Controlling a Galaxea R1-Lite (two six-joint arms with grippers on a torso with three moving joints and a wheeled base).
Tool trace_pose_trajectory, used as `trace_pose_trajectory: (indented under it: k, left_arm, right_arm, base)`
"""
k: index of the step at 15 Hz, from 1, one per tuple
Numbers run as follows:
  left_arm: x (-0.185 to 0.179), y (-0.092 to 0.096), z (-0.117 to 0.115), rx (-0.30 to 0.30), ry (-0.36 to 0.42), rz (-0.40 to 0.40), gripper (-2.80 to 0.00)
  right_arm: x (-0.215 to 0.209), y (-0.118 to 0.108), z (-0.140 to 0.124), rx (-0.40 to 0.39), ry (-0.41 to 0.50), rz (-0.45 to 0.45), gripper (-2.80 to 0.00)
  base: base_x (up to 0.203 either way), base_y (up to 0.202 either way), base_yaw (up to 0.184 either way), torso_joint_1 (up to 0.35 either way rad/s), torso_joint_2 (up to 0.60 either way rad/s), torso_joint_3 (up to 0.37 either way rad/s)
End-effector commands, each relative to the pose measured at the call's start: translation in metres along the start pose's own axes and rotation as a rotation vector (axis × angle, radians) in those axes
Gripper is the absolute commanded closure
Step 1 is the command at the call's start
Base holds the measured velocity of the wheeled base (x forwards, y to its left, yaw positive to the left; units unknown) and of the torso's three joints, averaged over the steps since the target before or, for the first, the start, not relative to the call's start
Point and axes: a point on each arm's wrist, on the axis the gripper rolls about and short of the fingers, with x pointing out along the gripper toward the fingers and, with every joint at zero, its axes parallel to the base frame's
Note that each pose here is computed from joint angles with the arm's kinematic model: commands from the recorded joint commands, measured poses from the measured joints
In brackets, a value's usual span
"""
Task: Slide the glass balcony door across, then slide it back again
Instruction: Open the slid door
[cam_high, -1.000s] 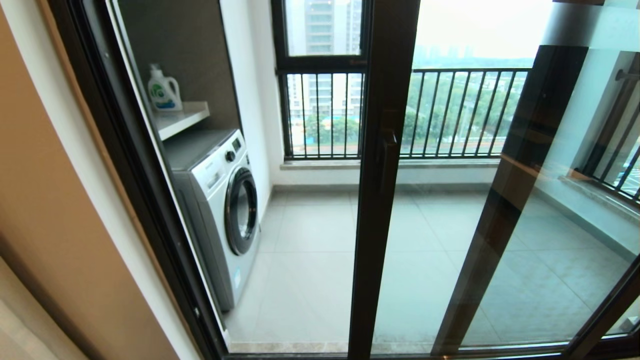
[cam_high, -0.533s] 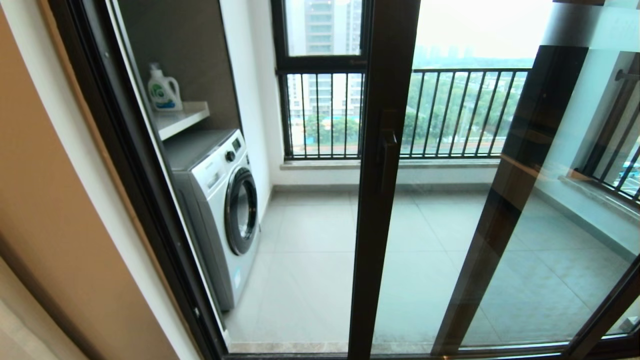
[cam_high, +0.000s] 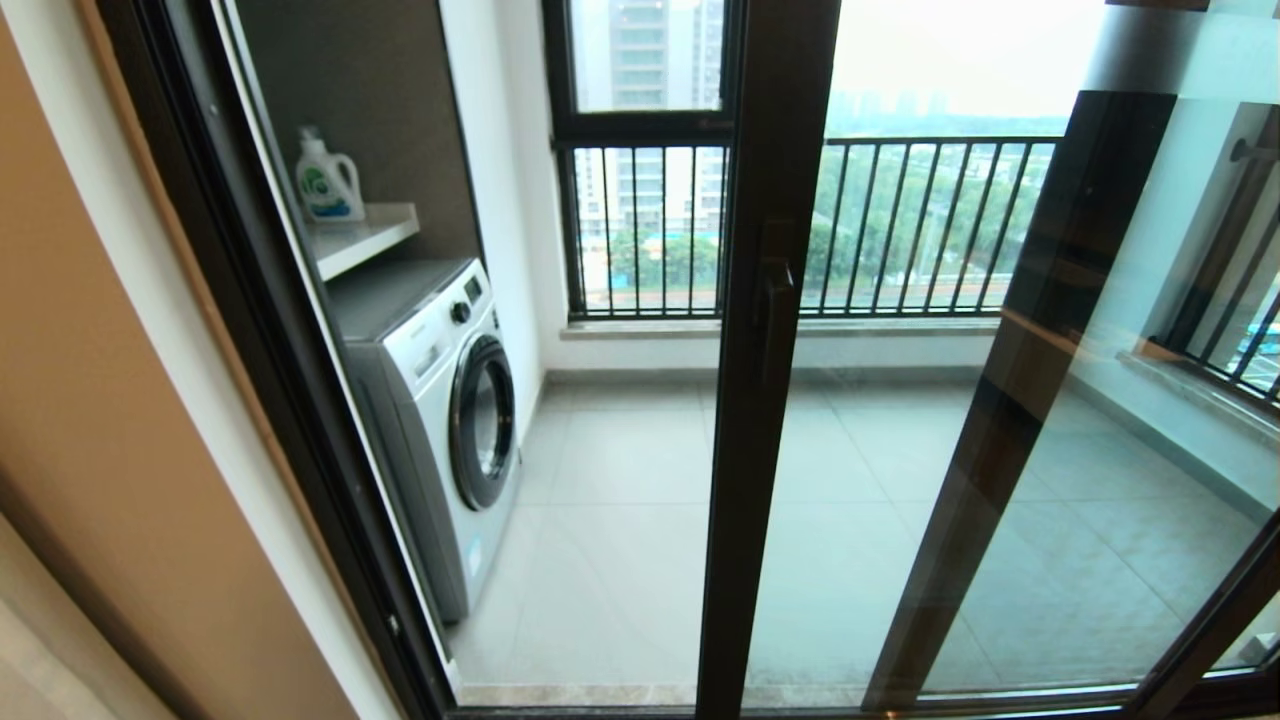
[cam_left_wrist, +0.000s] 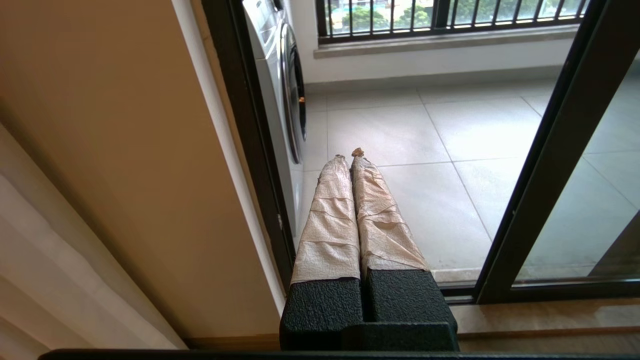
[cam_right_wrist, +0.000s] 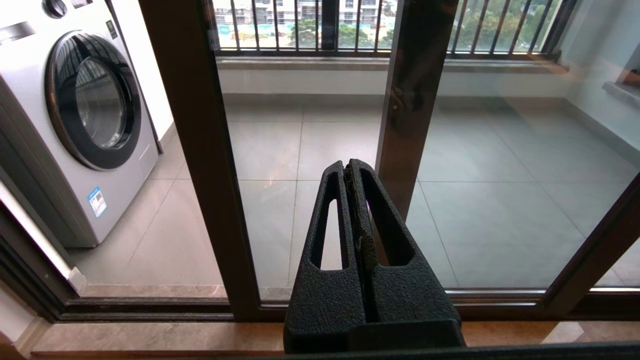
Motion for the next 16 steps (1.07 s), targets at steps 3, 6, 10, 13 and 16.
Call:
trace_pose_trajectory:
  k: [3,6,10,13,16]
  left_arm:
    - [0.0,0.0,0.0,0.0,0.005,-0.001,0.0]
    - [0.0,0.0,0.0,0.0,0.005,-0.001,0.0]
    - [0.0,0.0,0.0,0.0,0.005,-0.001,0.0]
    - [0.0,0.0,0.0,0.0,0.005,-0.001,0.0]
    - [0.0,0.0,0.0,0.0,0.005,-0.001,0.0]
  right_arm:
    - [0.008,-0.002,0.053,0.1,0.012,0.04,0.0]
    - [0.05,-0.003,0.101,0.178,0.114,0.157,0.0]
    - [0.141,0.004,0.131,0.178,0.178,0.325,0.0]
    - [0.191,0.04,0.159,0.141,0.111,0.503,0.0]
    - [0.227,0.089,0.162,0.079,0.124,0.565,0.0]
  base:
    - [0.0,0.0,0.0,0.0,0.0,0.0]
    - [0.0,0.0,0.0,0.0,0.0,0.0]
    - [0.0,0.0,0.0,0.0,0.0,0.0]
    - [0.0,0.0,0.0,0.0,0.0,0.0]
    - [0.0,0.0,0.0,0.0,0.0,0.0]
